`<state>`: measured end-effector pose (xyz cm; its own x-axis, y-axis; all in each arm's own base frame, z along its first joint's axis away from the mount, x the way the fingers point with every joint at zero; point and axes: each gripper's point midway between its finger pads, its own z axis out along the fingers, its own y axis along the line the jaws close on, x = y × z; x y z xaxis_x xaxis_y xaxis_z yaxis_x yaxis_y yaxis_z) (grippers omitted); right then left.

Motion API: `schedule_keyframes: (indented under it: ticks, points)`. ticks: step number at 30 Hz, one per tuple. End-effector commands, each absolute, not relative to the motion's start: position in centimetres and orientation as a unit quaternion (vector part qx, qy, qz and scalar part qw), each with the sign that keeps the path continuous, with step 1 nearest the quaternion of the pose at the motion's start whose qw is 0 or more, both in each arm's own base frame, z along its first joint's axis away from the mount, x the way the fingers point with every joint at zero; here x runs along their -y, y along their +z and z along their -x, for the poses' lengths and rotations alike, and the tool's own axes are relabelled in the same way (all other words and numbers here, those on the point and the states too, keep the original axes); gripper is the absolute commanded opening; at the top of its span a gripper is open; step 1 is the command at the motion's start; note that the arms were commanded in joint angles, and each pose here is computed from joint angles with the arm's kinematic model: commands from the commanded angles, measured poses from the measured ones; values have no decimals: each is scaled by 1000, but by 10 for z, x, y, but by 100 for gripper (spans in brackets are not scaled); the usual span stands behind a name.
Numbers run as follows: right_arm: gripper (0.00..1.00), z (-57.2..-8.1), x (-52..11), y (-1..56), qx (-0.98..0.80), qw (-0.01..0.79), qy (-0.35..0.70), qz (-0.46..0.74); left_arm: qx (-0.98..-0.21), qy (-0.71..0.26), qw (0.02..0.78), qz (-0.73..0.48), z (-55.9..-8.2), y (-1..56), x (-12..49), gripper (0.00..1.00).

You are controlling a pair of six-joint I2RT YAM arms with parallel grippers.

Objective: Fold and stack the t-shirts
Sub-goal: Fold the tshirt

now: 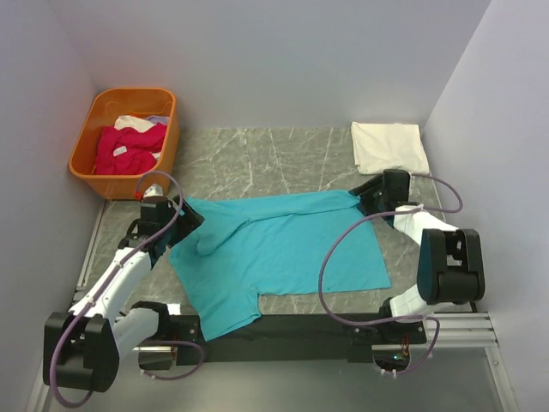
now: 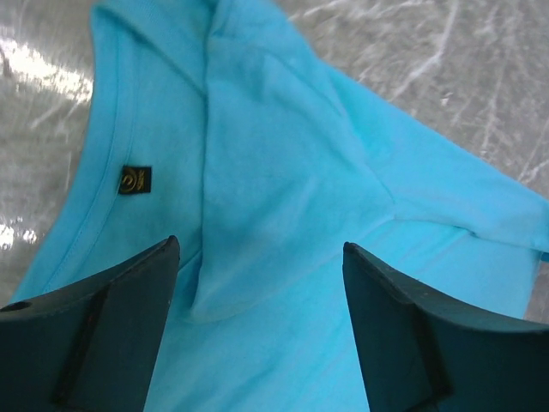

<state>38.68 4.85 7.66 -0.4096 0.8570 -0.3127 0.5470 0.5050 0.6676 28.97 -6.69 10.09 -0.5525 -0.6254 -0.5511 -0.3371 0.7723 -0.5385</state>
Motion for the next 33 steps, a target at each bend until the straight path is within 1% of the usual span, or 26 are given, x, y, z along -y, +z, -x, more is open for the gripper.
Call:
schedule_keyframes:
  ticks: [1, 3, 7, 14, 15, 22, 26, 30, 32, 33]
  points:
    - [64, -409, -51, 84, -778, 349, 286, -437, -841, -203, 392, 314, -299, 101, 66, 81]
    - [63, -412, -50, 74, -775, 341, 287, -448, -847, -201, 381, 312, -298, 93, 67, 79]
    - [63, -418, -45, 64, -774, 335, 281, -458, -856, -203, 361, 308, -298, 82, 72, 78]
    - [62, -408, -31, 52, -779, 340, 246, -466, -872, -195, 330, 304, -296, 62, 76, 75]
    - [61, -408, -30, 51, -780, 340, 244, -465, -874, -195, 327, 302, -296, 60, 76, 73]
    - [61, -402, -20, 41, -782, 337, 218, -477, -883, -196, 315, 288, -294, 57, 87, 68]
    - [60, -400, -16, 38, -783, 338, 208, -479, -889, -190, 304, 286, -290, 50, 89, 64]
    - [59, -401, -14, 36, -780, 340, 206, -483, -892, -188, 299, 283, -289, 46, 91, 51]
    - [57, -402, -14, 34, -781, 339, 206, -483, -892, -188, 301, 281, -290, 49, 92, 42]
    - [56, -403, -14, 34, -780, 340, 206, -484, -891, -187, 302, 282, -290, 50, 91, 33]
